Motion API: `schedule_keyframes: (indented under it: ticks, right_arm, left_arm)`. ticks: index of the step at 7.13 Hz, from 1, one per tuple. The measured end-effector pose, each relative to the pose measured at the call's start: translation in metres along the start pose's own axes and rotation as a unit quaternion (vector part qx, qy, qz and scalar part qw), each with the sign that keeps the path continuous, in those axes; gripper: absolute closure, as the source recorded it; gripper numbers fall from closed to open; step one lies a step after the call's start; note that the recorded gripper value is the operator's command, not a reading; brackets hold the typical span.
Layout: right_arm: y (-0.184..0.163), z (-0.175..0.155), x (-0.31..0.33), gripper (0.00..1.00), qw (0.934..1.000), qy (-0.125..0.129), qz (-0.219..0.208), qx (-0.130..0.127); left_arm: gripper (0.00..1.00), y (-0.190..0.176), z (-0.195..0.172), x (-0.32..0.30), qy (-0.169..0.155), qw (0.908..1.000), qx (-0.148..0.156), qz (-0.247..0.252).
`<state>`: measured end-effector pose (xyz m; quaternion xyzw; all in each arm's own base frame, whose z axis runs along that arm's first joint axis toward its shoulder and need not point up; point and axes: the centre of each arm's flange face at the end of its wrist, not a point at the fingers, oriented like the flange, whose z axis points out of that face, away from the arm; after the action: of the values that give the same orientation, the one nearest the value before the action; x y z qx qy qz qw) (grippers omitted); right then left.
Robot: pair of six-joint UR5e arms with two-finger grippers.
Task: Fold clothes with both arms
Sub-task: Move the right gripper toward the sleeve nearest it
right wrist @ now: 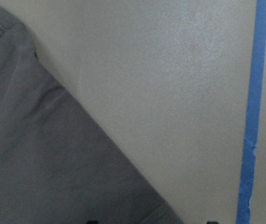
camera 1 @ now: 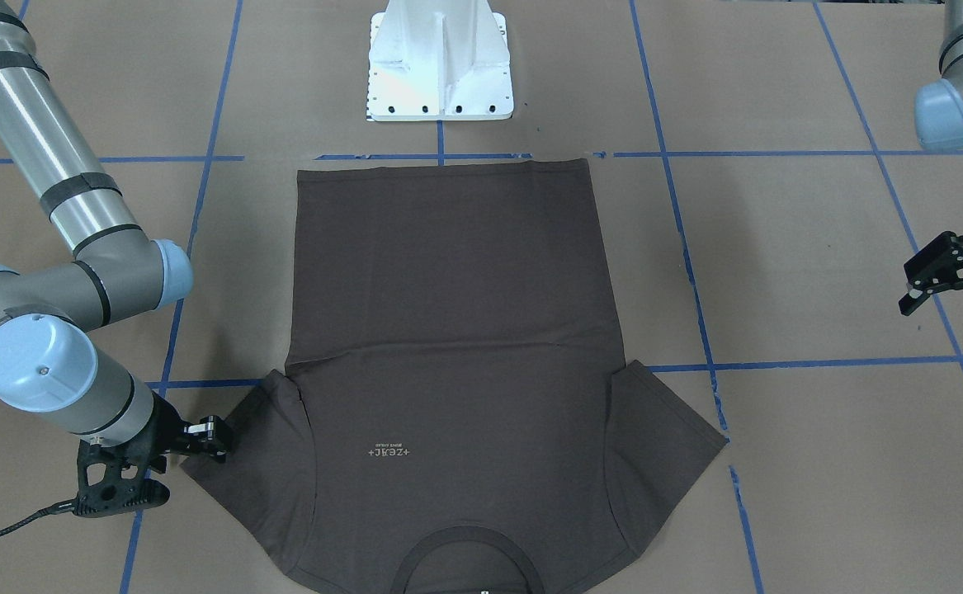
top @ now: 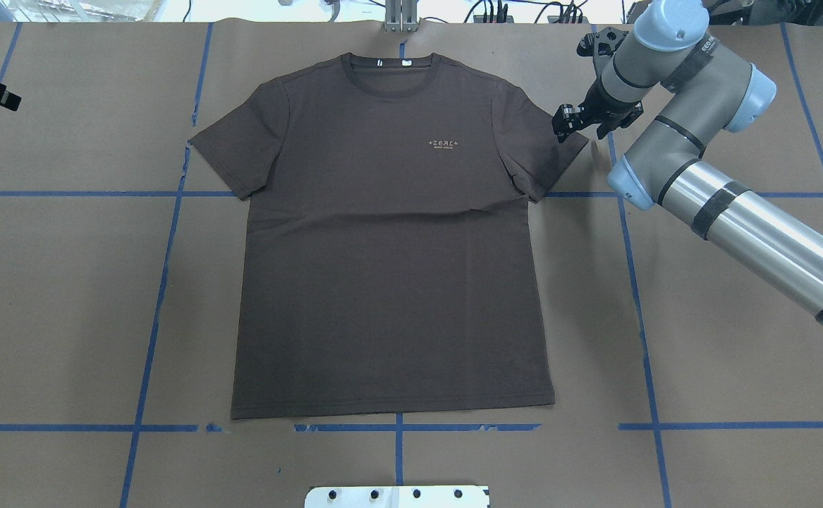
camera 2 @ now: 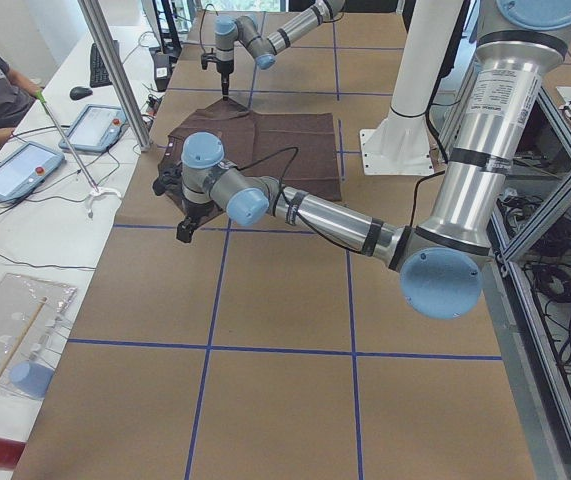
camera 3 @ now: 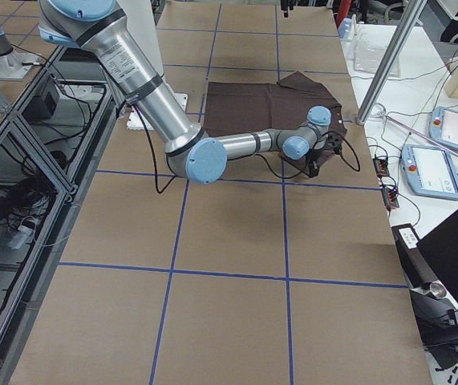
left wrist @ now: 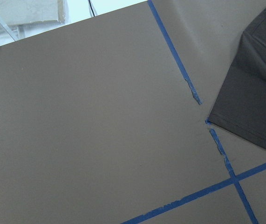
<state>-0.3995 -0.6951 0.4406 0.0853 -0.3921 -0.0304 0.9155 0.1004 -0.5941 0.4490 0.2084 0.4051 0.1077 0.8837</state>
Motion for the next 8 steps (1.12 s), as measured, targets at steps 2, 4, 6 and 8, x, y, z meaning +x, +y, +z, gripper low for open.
schedule_keyframes:
  ticks: [2,4,6,8]
  right_arm:
    - [0.0006,0.0052,-0.0004,0.33,1.0,0.003,0.001,-0.003]
    - [0.0031,0.0097,0.0002,0.59,1.0,0.005,0.001,-0.007]
    - [0.0041,0.0106,0.0016,0.81,1.0,0.004,0.001,-0.009]
    - [0.0035,0.0093,-0.0002,0.85,1.0,0.002,-0.001,-0.009]
  left_arm:
    - [0.0,-0.0005,-0.0025,0.0026,0.001,1.0,0.002,0.002]
    - [0.0,-0.0007,-0.0049,0.0041,0.002,1.0,0.004,0.003]
    - [0.0,-0.0009,-0.0061,0.005,0.002,1.0,0.005,0.004]
    - [0.0,-0.0014,-0.0061,0.0059,0.002,1.0,0.005,0.004]
